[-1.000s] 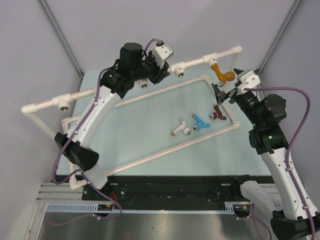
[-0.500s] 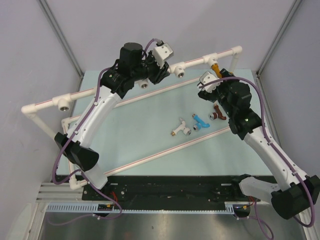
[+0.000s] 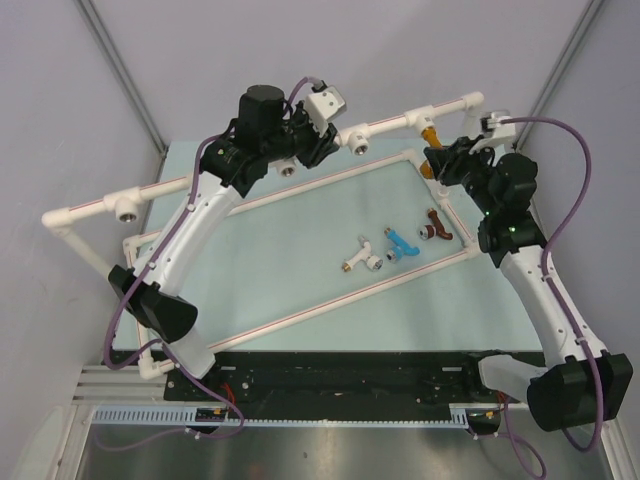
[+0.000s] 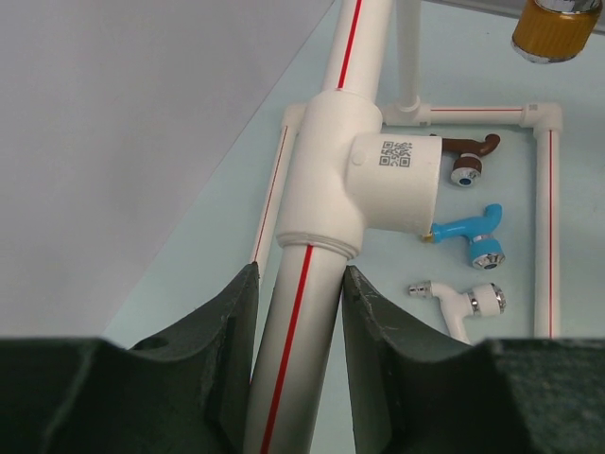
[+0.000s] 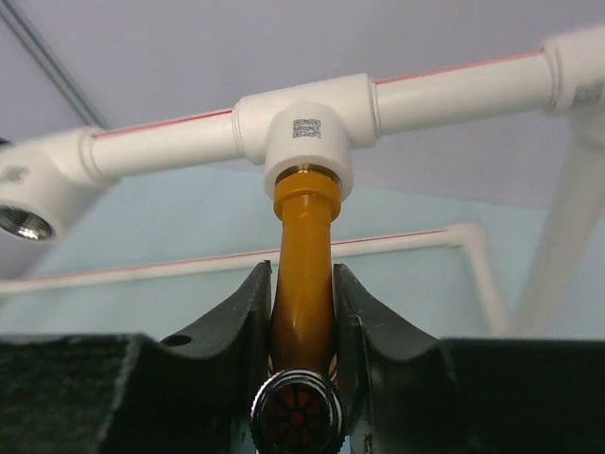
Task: Install the water faucets
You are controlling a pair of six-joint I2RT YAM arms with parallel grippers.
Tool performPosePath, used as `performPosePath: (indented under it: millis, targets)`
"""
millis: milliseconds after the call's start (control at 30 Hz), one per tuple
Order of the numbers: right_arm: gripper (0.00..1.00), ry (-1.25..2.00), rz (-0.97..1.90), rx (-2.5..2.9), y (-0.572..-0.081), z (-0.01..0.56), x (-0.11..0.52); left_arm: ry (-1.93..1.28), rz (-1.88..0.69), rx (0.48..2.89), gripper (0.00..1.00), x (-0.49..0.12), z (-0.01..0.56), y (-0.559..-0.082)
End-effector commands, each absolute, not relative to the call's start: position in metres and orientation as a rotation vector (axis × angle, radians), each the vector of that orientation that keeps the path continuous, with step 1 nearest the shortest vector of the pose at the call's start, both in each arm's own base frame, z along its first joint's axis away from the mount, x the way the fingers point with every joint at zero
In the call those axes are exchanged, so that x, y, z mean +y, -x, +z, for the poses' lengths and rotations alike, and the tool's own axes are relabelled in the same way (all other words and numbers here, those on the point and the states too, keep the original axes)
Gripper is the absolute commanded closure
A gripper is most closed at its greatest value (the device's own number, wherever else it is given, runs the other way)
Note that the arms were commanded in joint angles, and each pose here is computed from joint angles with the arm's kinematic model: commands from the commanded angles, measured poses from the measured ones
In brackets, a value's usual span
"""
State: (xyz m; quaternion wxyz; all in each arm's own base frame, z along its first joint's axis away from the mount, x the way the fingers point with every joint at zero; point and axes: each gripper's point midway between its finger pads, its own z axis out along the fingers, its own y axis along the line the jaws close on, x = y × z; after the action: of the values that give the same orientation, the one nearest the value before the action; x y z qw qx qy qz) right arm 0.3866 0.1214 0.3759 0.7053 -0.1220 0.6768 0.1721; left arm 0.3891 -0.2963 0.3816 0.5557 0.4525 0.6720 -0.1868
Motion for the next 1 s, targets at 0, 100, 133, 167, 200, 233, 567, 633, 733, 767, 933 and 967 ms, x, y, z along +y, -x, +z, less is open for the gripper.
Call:
performPosePath:
  millis: [0,100,133,167,200,233,567,633,733,767,933,967]
  targets:
    - [1.0,-0.022,1.151,1.287,-0.345,0.466,0.163,-1.135,-0.624,1.909,1.0,-0.304,0.305,-0.344]
    - [1.0,-0.296,1.478,1.174,-0.345,0.488,0.146,-1.135,-0.63,1.907,1.0,-0.304,0.305,-0.344]
    - [1.0,-0.446,1.648,1.134,-0.345,0.494,0.138,-1.136,-0.63,1.908,1.0,-0.304,0.305,-0.343]
    - [1.0,-0.512,1.72,1.038,-0.346,0.504,0.129,-1.136,-0.63,1.908,1.0,-0.304,0.305,-0.343]
    - [1.0,-0.613,1.784,1.015,-0.352,0.491,0.124,-1.136,-0.63,1.908,1.0,-0.304,0.305,-0.343]
    - [1.0,-0.697,1.86,0.965,-0.354,0.49,0.118,-1.135,-0.628,1.907,1.0,-0.303,0.306,-0.343]
    - [0.53,-0.831,1.806,0.96,-0.36,0.464,0.109,-1.13,-0.615,1.905,1.0,-0.302,0.307,-0.344]
    - [0.34,-0.756,1.701,0.996,-0.355,0.461,0.105,-1.128,-0.616,1.906,1.0,-0.302,0.307,-0.344]
    - [0.11,-0.719,1.586,1.068,-0.35,0.448,0.099,-1.129,-0.616,1.909,1.0,-0.303,0.306,-0.345]
    - [0.01,-0.746,1.551,1.11,-0.351,0.434,0.098,-1.131,-0.615,1.908,1.0,-0.303,0.306,-0.345]
    - [0.0,-0.752,1.307,1.222,-0.347,0.402,0.072,-1.132,-0.62,1.914,1.0,-0.304,0.303,-0.346]
    - [0.0,-0.739,1.271,1.221,-0.341,0.404,0.068,-1.132,-0.62,1.913,1.0,-0.304,0.304,-0.346]
